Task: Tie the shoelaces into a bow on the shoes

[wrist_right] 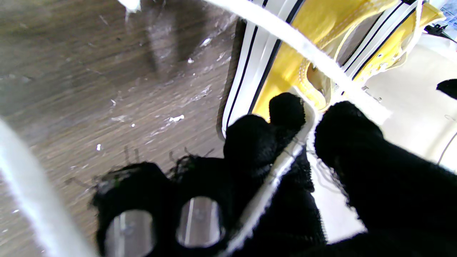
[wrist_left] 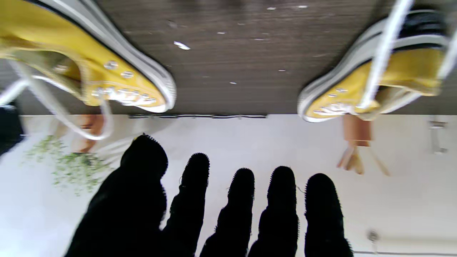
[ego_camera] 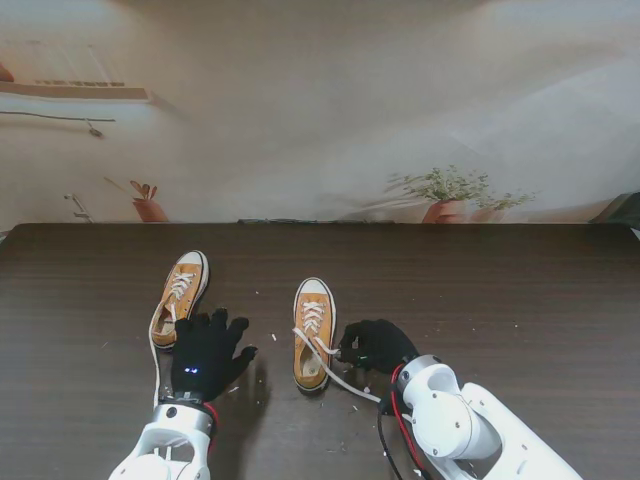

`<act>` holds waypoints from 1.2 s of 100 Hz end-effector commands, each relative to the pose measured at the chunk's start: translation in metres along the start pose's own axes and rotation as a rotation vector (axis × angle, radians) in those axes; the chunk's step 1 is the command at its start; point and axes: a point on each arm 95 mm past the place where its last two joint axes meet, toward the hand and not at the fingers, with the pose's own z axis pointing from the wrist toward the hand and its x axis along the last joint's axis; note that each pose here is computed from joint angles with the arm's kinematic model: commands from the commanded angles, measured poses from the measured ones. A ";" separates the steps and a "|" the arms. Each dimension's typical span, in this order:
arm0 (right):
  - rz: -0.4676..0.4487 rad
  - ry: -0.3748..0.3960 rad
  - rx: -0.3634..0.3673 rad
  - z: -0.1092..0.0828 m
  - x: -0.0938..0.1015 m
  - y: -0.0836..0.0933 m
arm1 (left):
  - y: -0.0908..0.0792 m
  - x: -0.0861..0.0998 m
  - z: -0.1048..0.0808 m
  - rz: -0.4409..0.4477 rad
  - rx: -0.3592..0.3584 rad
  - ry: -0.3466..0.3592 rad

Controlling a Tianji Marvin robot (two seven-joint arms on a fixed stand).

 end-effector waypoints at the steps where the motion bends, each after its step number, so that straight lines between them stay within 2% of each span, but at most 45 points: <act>1: 0.002 -0.002 0.017 -0.001 -0.001 -0.002 | 0.000 0.012 0.001 -0.009 0.013 0.068; 21: 0.006 -0.007 0.014 -0.002 -0.002 -0.002 | 0.003 0.033 0.009 0.055 0.059 0.201; 46: 0.011 -0.015 0.012 -0.002 -0.006 -0.001 | 0.011 0.052 0.020 0.094 0.117 0.263; 85: 0.016 -0.022 0.007 -0.004 -0.010 0.000 | 0.023 0.064 0.037 0.138 0.103 0.282; 120: 0.015 -0.030 0.006 -0.005 -0.013 0.000 | 0.036 0.069 0.044 0.121 0.086 0.297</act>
